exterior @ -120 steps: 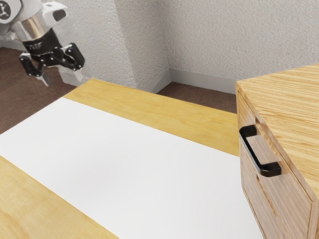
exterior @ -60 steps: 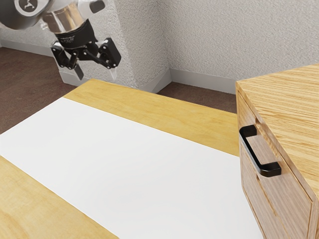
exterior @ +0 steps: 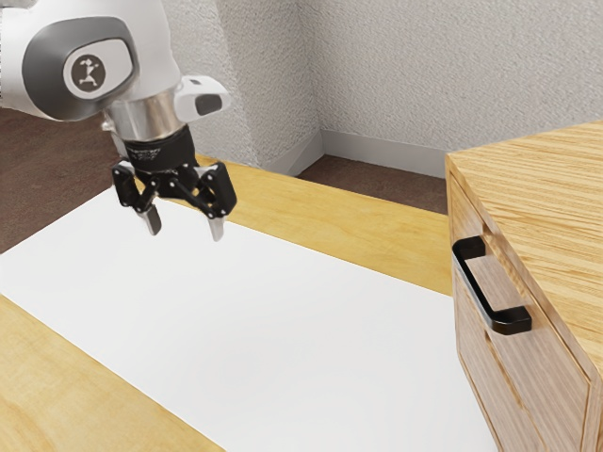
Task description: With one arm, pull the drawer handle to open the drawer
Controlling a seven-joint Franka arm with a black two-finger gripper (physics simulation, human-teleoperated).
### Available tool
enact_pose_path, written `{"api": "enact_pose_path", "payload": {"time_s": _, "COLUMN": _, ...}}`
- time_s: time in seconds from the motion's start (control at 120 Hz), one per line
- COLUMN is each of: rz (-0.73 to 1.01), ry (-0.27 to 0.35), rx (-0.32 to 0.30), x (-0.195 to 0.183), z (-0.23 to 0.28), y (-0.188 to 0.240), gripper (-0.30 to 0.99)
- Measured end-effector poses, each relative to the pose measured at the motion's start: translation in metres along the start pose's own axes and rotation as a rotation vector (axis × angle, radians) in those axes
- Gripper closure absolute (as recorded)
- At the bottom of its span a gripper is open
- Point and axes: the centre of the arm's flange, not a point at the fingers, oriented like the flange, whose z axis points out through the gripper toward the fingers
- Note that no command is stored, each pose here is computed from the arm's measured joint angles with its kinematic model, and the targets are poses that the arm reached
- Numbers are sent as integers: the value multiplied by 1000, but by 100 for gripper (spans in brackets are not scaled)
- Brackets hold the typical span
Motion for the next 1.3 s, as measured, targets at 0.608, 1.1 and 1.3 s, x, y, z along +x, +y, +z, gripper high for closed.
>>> {"api": "enact_pose_path", "payload": {"time_s": 0.608, "rz": 525, "ry": 171, "rx": -76, "x": 2, "z": 16, "y": 69, "gripper": 0}}
{"api": "enact_pose_path", "payload": {"time_s": 1.1, "rz": 332, "ry": 25, "rx": -93, "x": -46, "z": 11, "y": 102, "gripper": 0}}
{"api": "enact_pose_path", "payload": {"time_s": 1.3, "rz": -94, "ry": -12, "rx": -191, "x": -20, "z": -4, "y": 65, "gripper": 0}}
